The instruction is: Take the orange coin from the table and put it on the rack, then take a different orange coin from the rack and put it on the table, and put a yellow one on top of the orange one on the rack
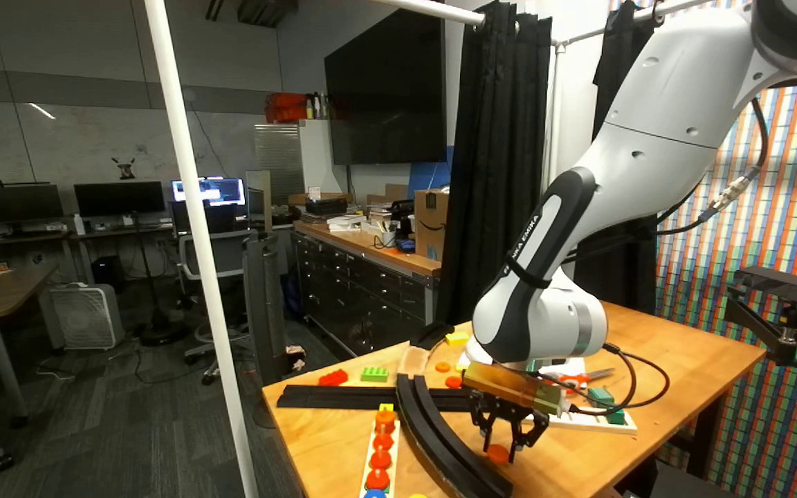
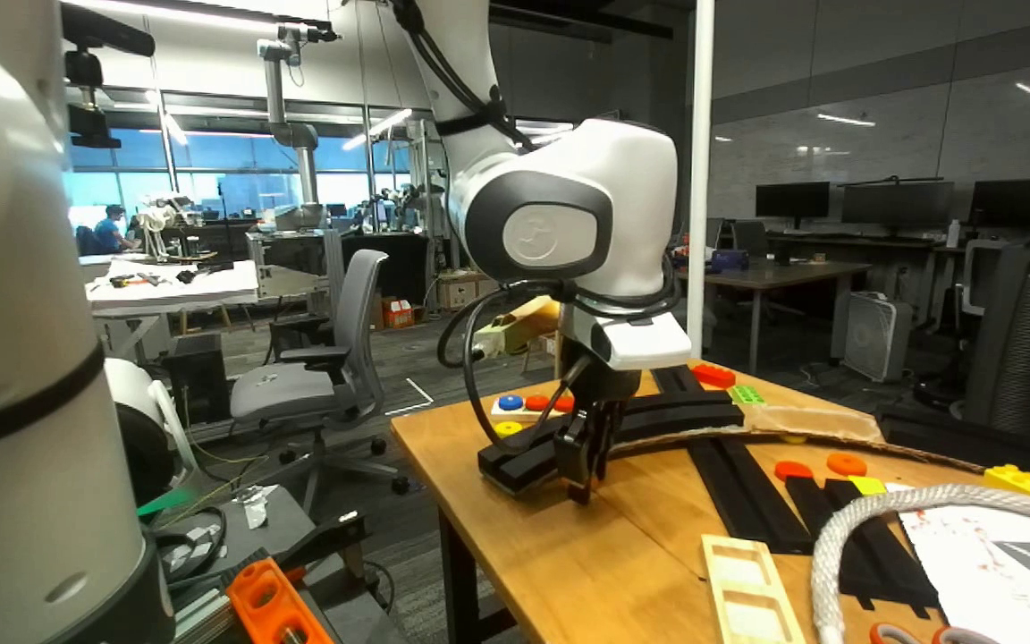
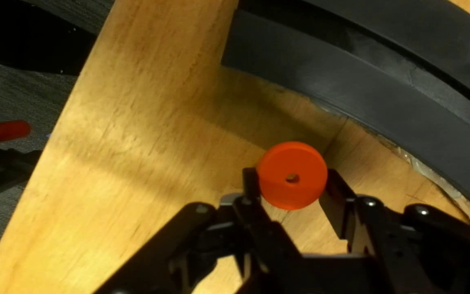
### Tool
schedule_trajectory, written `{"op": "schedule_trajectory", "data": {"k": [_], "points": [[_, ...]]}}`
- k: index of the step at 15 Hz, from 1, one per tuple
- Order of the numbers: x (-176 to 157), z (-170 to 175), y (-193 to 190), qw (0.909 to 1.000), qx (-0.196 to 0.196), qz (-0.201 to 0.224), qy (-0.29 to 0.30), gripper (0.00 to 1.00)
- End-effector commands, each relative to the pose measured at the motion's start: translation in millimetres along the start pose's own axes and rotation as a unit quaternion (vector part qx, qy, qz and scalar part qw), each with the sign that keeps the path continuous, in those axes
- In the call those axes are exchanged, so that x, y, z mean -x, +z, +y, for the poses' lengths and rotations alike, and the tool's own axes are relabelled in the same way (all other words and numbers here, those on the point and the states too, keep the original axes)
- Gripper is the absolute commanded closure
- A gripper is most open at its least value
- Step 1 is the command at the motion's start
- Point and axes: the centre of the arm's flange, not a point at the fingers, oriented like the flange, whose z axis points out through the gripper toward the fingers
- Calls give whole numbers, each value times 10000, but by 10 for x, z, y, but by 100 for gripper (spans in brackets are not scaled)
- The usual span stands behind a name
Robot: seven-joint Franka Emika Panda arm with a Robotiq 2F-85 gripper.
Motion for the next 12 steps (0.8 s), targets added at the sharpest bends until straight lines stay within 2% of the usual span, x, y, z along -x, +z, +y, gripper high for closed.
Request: {"op": "schedule_trajectory", "data": {"k": [1,2,3,4,6,9,10,12], "points": [[-60,-16,20,10000,-6,37,68,77],[-70,-18,32,10000,16,37,83,77],[-82,-21,47,10000,27,32,87,64],[-92,-21,59,9999,36,22,91,36],[-103,-26,69,9999,55,13,98,26],[-69,-77,18,9999,83,73,44,3],[-30,-117,-24,9999,99,132,-27,0],[74,-226,-102,9992,149,267,-273,0]]}}
